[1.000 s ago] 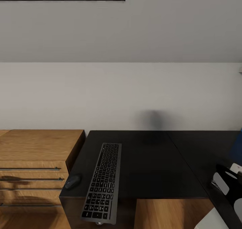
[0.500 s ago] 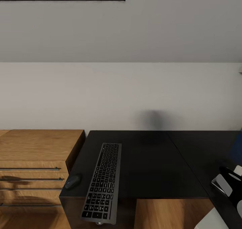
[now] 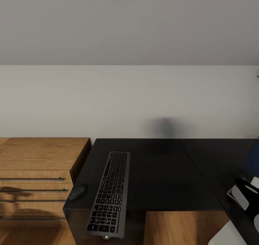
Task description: In the bedroom, organize the workspace by keeping the computer under the desk, ensuring the monitor is on the desk, placing the keyboard on the desk next to the monitor, placing the mouse on the desk next to the keyboard, moving the folder from the swivel chair onto the desk next to the mouse, stacking the notebook on top of the folder with the pen on top of the notebook, and positioning the swivel chair next to the desk.
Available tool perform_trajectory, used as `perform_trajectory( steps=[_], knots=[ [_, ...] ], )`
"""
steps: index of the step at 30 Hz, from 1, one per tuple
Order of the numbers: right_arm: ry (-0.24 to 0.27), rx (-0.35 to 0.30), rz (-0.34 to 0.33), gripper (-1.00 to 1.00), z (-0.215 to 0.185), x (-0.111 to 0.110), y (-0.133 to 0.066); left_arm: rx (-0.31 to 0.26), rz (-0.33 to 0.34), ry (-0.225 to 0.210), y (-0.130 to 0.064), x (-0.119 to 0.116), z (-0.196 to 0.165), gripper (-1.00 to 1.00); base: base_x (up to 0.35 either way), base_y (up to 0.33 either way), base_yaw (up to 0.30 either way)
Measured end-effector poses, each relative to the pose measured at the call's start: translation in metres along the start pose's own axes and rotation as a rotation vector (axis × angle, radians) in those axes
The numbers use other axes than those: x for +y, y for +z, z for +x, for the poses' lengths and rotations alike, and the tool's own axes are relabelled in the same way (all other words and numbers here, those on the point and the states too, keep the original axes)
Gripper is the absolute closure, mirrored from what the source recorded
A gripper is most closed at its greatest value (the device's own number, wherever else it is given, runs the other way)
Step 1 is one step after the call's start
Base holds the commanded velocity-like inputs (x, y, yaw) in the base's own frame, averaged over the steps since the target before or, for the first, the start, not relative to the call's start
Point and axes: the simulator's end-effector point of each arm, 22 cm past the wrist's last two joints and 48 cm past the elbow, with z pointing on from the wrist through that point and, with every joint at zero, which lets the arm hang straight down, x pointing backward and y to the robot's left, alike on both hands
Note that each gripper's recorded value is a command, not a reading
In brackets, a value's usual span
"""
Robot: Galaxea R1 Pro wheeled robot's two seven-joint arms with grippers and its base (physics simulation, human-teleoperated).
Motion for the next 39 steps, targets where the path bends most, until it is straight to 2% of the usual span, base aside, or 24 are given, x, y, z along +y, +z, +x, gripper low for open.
perform_trajectory(
  steps=[39],
  knots=[
    [-0.004, -0.004, 0.011, -1.00, 0.0070, -0.0083, 0.0073, 0.003, 0.000, 0.001, 0.0075, -0.0010, 0.0093, -1.00, 0.000, 0.000, 0.000]
  ],
)
